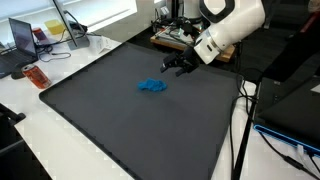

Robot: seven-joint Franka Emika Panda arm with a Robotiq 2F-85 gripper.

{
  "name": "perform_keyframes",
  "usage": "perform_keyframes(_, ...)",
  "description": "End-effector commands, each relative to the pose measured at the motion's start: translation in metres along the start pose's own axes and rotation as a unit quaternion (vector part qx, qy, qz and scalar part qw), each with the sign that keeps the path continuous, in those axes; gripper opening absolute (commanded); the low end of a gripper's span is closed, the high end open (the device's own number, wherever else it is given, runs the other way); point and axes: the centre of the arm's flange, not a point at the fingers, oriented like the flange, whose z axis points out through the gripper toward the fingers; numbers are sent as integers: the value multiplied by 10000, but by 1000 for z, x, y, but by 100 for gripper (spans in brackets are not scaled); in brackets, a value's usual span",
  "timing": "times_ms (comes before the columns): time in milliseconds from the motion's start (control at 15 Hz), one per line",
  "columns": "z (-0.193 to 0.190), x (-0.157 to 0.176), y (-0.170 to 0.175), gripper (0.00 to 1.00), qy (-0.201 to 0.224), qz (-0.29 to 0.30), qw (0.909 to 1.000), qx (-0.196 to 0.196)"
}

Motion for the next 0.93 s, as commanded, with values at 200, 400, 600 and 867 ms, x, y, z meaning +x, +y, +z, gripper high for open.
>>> perform_keyframes(200, -12, -67, 6, 100, 995, 272, 9945, 186)
perform_keyframes(400, -11, -86, 13, 100, 1428, 355, 9887, 281)
perform_keyframes(600, -10, -104, 19, 100, 2042, 311, 9779, 333)
perform_keyframes(867, -11, -95, 25, 100, 2168, 316, 9746, 456)
